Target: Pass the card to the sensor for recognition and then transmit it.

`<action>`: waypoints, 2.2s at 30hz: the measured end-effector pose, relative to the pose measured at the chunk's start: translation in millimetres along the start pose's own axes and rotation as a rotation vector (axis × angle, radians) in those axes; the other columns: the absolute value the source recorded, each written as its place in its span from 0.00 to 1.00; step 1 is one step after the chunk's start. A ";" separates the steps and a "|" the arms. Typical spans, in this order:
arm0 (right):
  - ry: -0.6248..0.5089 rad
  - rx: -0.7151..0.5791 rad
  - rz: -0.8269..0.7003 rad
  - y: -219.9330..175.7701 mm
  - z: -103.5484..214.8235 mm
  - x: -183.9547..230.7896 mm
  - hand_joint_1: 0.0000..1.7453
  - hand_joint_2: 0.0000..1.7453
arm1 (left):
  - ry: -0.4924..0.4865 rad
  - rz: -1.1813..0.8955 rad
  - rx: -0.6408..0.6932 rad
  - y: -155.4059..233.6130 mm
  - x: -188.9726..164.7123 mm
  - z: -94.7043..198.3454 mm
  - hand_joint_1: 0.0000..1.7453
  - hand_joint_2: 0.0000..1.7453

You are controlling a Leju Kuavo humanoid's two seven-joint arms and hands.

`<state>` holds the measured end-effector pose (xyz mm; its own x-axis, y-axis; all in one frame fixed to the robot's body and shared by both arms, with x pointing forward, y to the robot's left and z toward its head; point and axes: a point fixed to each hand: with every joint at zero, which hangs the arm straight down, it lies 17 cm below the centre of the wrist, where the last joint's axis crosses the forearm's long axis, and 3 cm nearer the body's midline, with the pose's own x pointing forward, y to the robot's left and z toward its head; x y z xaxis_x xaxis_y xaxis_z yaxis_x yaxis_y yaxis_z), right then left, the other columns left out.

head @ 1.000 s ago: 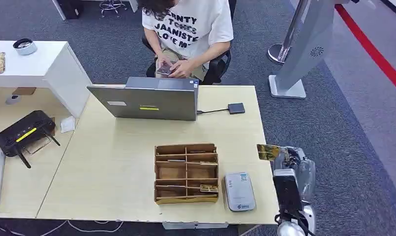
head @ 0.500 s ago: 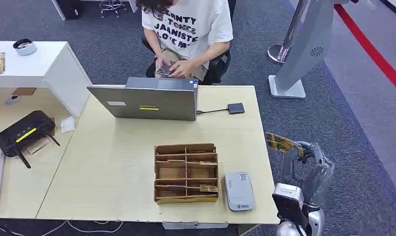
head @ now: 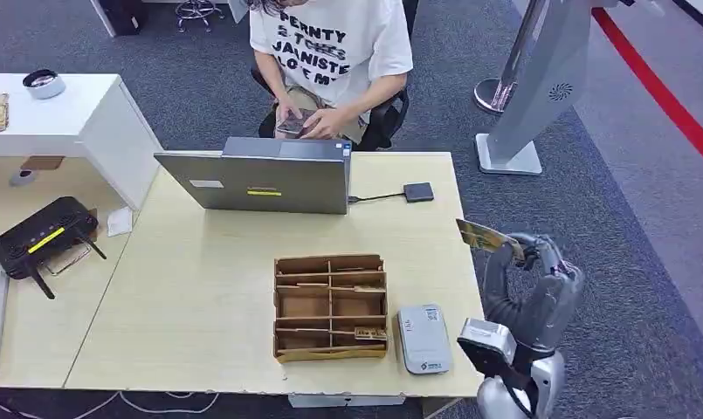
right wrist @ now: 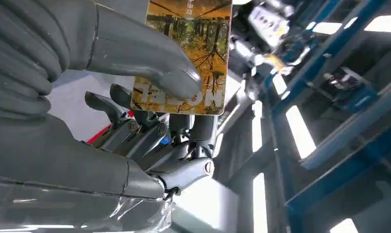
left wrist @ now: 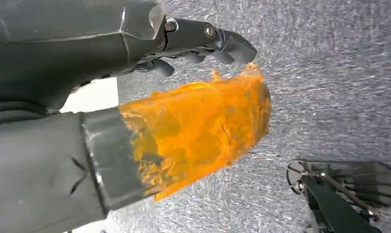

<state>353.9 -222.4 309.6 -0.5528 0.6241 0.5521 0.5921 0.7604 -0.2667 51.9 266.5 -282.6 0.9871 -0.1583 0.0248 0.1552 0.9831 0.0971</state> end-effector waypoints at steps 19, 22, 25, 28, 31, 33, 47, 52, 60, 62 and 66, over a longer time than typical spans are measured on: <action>-0.399 0.363 0.215 188.2 -69.9 64.1 1.00 1.00 | -0.059 -0.168 -0.017 -0.9 37.9 4.8 0.00 0.00; -0.414 0.412 0.283 206.9 -69.5 51.5 1.00 1.00 | -0.062 -0.187 -0.018 -1.4 40.4 5.3 0.00 0.00; -0.409 0.443 0.327 217.3 -71.5 38.4 1.00 1.00 | -0.065 -0.199 -0.017 -1.4 43.0 5.8 0.00 0.00; -0.400 0.473 0.381 226.3 -73.3 24.4 1.00 1.00 | -0.068 -0.214 -0.020 -2.0 44.7 6.2 0.00 0.00; -0.398 0.497 0.431 232.9 -77.5 12.2 1.00 1.00 | -0.066 -0.225 -0.022 -2.9 44.9 6.4 0.00 0.00; -0.396 0.508 0.452 235.2 -78.3 5.8 1.00 1.00 | -0.063 -0.231 -0.023 -3.5 44.5 6.5 0.00 0.00; -0.375 0.524 0.559 233.6 -89.6 -24.3 1.00 1.00 | -0.058 -0.240 -0.028 -5.8 44.5 7.1 0.00 0.00; -0.364 0.519 0.575 230.6 -92.4 -30.2 1.00 1.00 | -0.058 -0.237 -0.028 -5.8 44.6 7.1 0.00 0.00; -0.347 0.518 0.584 229.3 -93.3 -35.1 0.00 0.00 | -0.058 -0.232 -0.029 -5.9 44.9 7.1 0.00 0.00; -0.343 0.523 0.588 230.5 -92.0 -36.7 0.00 0.00 | -0.058 -0.228 -0.030 -6.2 44.9 7.2 0.00 0.00; -0.343 0.523 0.588 230.5 -92.0 -36.7 0.00 0.00 | -0.058 -0.228 -0.030 -6.2 44.9 7.2 0.00 0.00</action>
<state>564.7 -86.6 300.5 -0.4374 0.8985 -0.0370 0.5382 0.2286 -0.8112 95.0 252.6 -274.9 0.9224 -0.3811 0.0629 0.3762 0.9233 0.0767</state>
